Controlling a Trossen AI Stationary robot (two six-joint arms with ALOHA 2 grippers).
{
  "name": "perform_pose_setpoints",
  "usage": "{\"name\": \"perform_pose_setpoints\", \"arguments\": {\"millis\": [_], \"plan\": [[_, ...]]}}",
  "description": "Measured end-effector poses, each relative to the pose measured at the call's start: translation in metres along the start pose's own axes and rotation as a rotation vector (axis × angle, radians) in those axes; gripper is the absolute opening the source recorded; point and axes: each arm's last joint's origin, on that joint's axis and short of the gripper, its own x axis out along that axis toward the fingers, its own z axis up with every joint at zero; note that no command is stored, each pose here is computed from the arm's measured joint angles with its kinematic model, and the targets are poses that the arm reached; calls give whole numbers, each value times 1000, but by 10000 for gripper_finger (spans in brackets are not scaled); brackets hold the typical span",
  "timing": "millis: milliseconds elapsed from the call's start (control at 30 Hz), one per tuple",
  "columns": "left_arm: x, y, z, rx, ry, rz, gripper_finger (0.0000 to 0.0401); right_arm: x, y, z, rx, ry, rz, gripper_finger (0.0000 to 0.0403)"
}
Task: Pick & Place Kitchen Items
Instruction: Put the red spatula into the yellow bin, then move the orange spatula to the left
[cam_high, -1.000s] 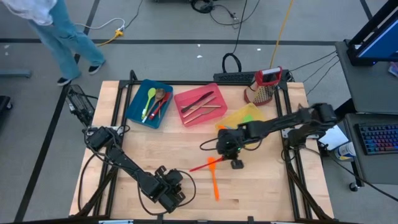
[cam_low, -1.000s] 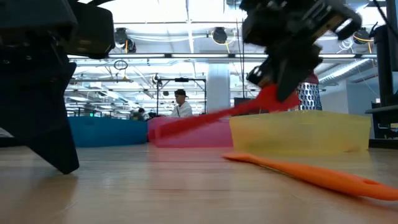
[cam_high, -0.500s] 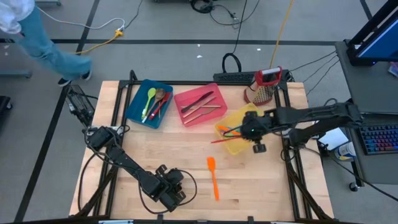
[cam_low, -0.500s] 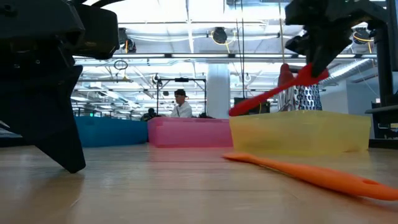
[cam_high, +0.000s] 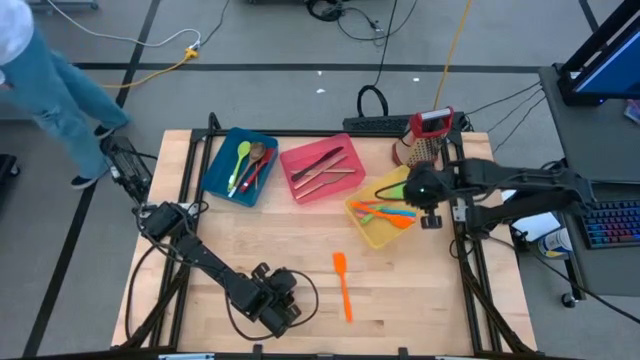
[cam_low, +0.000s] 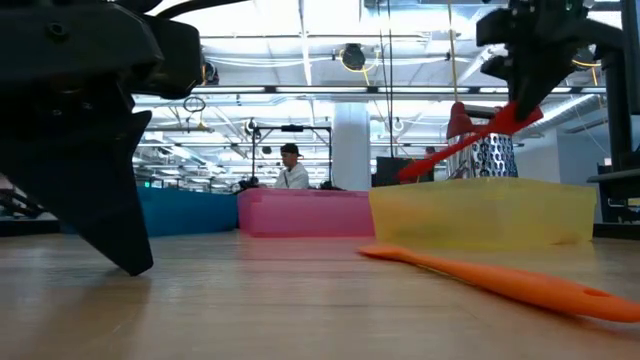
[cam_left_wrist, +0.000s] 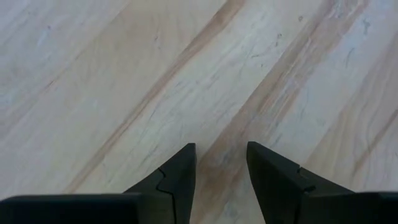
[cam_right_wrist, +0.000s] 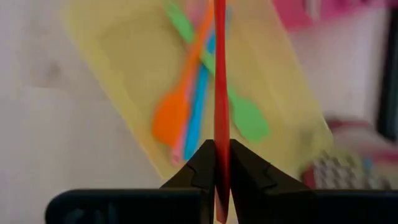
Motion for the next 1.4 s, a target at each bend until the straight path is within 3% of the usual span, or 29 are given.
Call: {"name": "perform_pose_setpoints", "arguments": {"millis": [233,567,700,900,1400], "plan": [[0,0,1,-2,0,1,150,5,-4,-16,135,127,21,19],[1,0,2,-3,-1,-3,150,48,9,-22,-63,22,264,19],[1,1,5,-4,2,-3,150,57,8,-20,-67,-34,234,28],[3,2,8,-11,3,1,150,64,2,-20,-11,-7,83,49],[4,2,9,37,-3,-2,150,64,2,-18,2,-24,67,124]]}}
